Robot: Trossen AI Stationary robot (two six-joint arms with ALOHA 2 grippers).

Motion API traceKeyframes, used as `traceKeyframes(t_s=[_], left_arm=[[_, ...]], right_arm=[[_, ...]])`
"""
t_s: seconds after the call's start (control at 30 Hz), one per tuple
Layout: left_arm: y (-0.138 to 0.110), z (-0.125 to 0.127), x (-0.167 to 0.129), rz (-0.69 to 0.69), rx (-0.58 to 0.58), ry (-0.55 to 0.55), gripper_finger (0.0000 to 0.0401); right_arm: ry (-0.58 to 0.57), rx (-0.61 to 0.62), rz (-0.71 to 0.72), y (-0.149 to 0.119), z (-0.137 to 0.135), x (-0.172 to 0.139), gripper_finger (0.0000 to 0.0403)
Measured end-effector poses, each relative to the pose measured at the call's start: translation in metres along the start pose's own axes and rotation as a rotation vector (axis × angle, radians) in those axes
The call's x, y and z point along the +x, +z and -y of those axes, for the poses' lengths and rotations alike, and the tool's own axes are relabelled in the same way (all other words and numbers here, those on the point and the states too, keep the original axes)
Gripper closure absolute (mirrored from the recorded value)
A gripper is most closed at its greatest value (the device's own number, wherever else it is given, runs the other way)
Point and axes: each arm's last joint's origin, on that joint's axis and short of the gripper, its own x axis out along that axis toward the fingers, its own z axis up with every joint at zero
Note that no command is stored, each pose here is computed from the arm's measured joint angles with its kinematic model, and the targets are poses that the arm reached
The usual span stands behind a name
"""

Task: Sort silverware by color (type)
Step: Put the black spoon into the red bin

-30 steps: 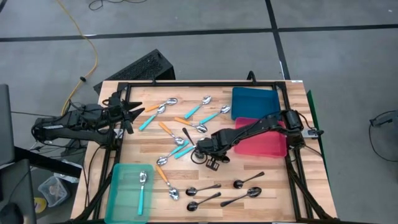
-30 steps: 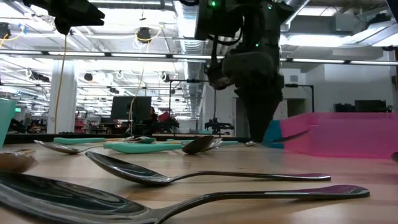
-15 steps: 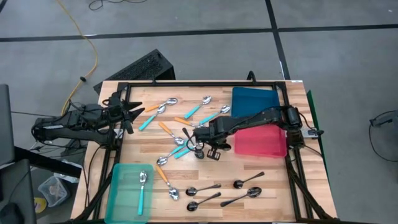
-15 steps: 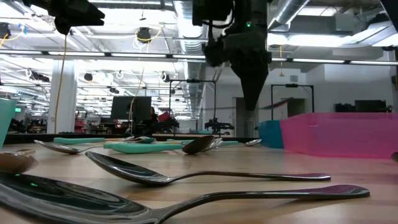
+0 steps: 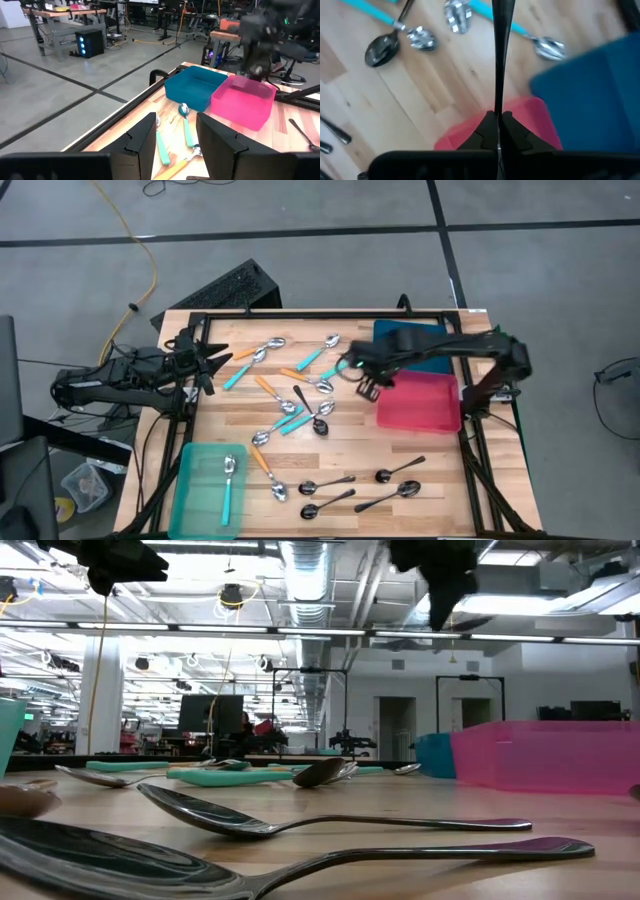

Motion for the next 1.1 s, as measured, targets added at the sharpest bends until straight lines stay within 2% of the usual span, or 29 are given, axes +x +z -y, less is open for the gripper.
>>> traceKeyframes(t_s=[0.2, 0.4, 0.7, 1.1], left_arm=[[0.000, 0.000, 0.000, 0.000, 0.000, 0.000, 0.0277], [0.000, 0.000, 0.000, 0.000, 0.000, 0.000, 0.0277], [0.000, 0.000, 0.000, -0.001, -0.014, -0.003, 0.0277], [0.000, 0.000, 0.000, -0.002, -0.028, -0.010, 0.0277]], right_arm=[[-0.024, 0.204, 0.027, -0.040, 0.037, -0.017, 0.0381], [-0.027, 0.375, 0.027, -0.078, 0.049, -0.009, 0.0381], [-0.057, 0.436, -0.048, -0.114, 0.038, 0.032, 0.0381], [-0.003, 0.378, -0.097, -0.142, 0.022, 0.090, 0.0381]])
